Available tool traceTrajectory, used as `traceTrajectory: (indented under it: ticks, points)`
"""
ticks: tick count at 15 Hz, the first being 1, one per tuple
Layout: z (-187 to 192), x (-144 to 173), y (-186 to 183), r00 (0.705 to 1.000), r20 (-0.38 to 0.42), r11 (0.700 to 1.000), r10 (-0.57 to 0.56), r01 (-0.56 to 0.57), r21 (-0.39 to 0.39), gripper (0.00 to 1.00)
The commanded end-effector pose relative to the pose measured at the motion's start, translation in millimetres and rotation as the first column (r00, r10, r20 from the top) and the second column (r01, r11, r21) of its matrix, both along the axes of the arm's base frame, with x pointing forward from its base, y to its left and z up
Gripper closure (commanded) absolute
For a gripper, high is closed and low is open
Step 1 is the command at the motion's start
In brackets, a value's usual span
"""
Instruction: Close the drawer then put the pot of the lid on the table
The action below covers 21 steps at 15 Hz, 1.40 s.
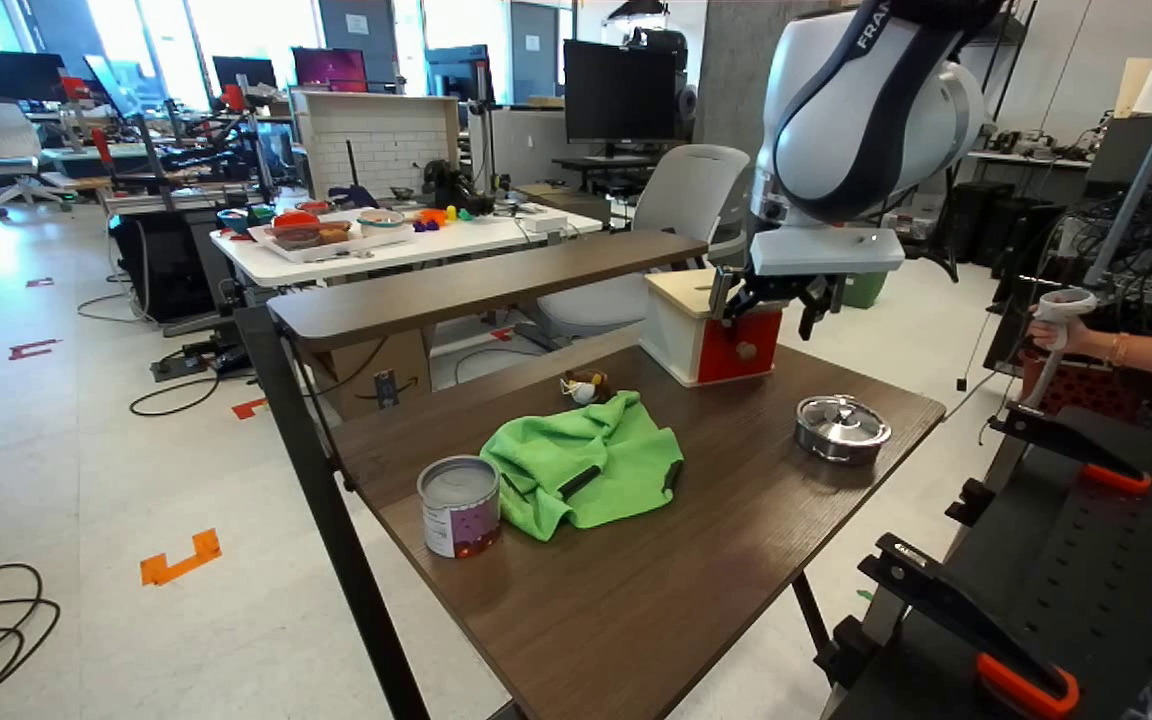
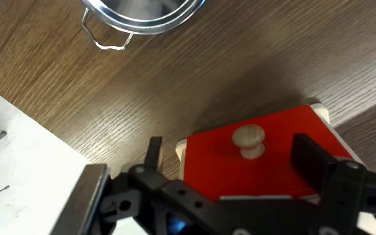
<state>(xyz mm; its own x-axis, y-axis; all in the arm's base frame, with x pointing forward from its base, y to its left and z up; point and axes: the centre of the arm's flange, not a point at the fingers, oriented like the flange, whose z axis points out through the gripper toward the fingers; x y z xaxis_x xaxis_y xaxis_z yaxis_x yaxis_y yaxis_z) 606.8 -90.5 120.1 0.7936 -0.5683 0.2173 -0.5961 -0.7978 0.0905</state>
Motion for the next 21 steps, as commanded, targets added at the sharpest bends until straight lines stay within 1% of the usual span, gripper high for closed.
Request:
traceTrajectory:
  ticks: [1,5,8,10,13,15,18,21]
  points:
    - [-2,12,-7,1.0,0.006,1.0,-0.011,0.011,-0.015,0.0]
    - [-4,10,-8,1.0,0.0,1.0,0.001,-0.001,-0.026,0.0]
    - [-4,-6,-6,0.998,-0.051,0.999,0.033,-0.035,-0.038,0.0]
    - [5,-26,1,0.997,-0.062,0.998,0.054,-0.056,-0.034,0.0]
    - [21,-62,19,0.985,-0.066,0.987,0.16,-0.16,-0.006,0.0]
    - [30,-83,29,0.976,-0.046,0.977,0.215,-0.215,0.004,0.0]
    - [42,-107,36,0.969,0.004,0.968,0.248,-0.248,0.042,0.0]
    - [40,-129,24,0.969,-0.003,0.965,0.248,-0.246,0.086,0.0]
